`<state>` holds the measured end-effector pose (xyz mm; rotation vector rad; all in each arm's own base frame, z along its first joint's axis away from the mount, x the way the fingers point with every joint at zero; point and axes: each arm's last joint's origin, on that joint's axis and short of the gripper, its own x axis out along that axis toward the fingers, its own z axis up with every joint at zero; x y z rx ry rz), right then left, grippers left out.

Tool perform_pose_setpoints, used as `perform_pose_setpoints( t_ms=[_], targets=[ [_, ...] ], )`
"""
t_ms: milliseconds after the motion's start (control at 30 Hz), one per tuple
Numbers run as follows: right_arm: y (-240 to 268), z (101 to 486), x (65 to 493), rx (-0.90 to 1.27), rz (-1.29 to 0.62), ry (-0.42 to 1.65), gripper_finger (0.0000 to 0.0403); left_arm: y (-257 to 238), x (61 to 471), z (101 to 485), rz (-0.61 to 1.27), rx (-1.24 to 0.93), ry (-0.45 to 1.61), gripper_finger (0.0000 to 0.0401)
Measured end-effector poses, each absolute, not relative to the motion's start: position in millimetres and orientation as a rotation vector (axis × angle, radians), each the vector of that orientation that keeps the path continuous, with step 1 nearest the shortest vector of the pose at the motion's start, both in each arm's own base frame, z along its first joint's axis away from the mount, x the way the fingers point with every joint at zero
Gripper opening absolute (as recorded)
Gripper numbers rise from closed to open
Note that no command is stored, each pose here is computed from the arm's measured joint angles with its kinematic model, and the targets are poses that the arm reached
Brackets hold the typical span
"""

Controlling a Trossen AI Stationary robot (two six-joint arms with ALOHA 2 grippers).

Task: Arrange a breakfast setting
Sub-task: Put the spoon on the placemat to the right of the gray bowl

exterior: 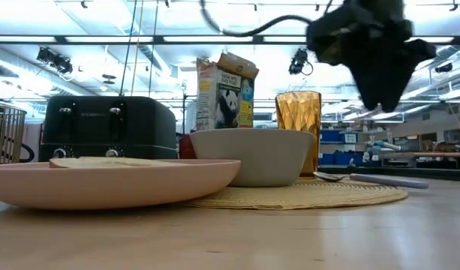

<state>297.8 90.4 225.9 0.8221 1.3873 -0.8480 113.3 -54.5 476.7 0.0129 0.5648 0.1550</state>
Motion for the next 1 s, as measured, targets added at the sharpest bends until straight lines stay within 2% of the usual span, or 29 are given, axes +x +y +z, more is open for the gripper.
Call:
perform_pose_setpoints(
  t_ms=[133,333,500,733,1000],
  targets=[
    [93,219,275,0.786,-0.809,1.31,0.0179,-57,117,481,0.146,-0.028,0.512,0.0229],
    [88,174,264,0.744,-0.818,1.145,0.0179,-60,123,492,0.138,-0.104,0.401,0.0229],
    [78,135,264,0.707,-0.879,1.188,0.0173,-66,132,501,0.134,-0.135,0.3,0.0229],
    [71,132,269,0.757,-0.867,1.213,0.015,-69,141,510,0.166,-0.132,0.202,0.0229],
    [64,135,269,0.895,-0.926,1.19,0.0086,-68,142,510,0.23,-0.168,0.184,0.0229]
  ],
)
